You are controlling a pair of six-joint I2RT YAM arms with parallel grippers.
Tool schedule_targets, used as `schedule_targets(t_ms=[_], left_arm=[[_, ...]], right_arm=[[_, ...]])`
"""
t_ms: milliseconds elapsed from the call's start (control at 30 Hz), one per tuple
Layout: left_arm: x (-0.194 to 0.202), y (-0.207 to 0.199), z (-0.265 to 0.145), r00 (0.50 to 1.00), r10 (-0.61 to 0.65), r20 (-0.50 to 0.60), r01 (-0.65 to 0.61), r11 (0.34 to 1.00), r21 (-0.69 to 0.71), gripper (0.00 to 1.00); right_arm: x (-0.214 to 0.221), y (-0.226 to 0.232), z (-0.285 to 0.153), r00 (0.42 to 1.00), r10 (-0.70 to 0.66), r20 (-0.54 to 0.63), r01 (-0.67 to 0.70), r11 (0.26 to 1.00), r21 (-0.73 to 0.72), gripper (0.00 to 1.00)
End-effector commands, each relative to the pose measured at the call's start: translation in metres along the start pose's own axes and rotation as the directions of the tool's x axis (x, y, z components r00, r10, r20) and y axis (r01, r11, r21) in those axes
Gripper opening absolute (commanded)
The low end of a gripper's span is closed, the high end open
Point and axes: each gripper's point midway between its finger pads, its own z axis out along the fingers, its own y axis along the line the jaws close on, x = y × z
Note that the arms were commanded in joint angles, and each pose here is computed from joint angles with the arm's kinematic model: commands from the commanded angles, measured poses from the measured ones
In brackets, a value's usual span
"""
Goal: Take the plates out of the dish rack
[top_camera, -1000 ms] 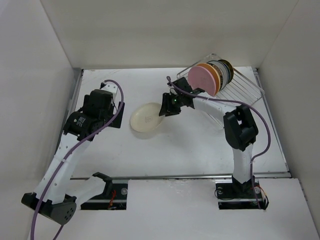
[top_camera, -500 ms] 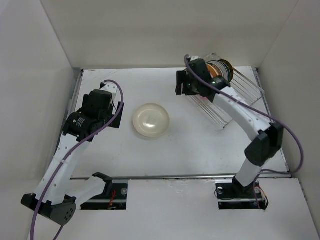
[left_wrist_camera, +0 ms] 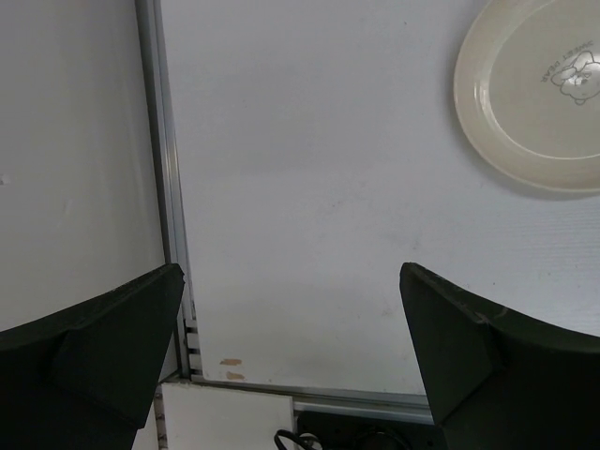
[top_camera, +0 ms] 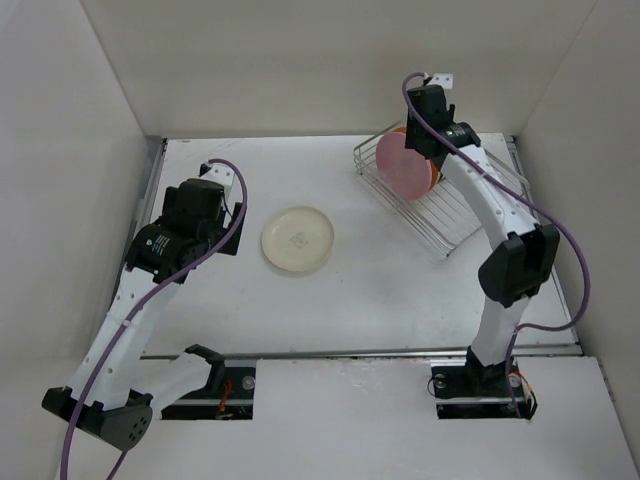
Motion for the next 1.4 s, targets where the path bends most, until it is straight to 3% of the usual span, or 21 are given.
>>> schedule_targets(t_ms=[0, 333, 667, 967, 1200, 1367], left_arm=[[-0.008, 0.01, -0.007, 0.999, -0.004, 0.042, 0.005, 0.999, -0.031, 1.0], [-0.005, 0.01, -0.005, 0.999, 0.0, 0.034, 0.001, 0.999, -0.04, 1.0], [-0.005, 0.011, -0.003, 1.0, 0.004, 0.025, -0.003, 0.999, -0.05, 1.0], [0.0, 0.009, 0.001, 1.0, 0.012, 0.009, -0.012, 0.999, -0.049, 1.0], [0.0, 0.009, 0.001, 1.0, 0.012, 0.009, -0.012, 0.999, -0.049, 1.0], [0.001, 0.008, 0.003, 1.0, 0.017, 0.0, -0.016, 0.999, -0.049, 1.0]], right_arm=[[-0.011, 0.001, 0.005, 0.999, -0.039, 0.029, 0.038, 0.999, 0.018, 0.55], [-0.001, -0.007, 0.036, 0.999, -0.033, 0.005, 0.033, 0.999, 0.033, 0.54], [0.038, 0.011, 0.061, 0.993, -0.087, -0.076, 0.086, 0.996, -0.019, 0.47], [0.031, 0.005, 0.05, 0.997, -0.058, -0.041, 0.057, 0.998, -0.011, 0.47], [-0.012, -0.018, 0.021, 0.998, 0.009, 0.065, -0.012, 0.999, 0.046, 0.47], [-0.017, 0.0, 0.001, 0.995, -0.031, 0.094, 0.043, 0.991, -0.131, 0.6]])
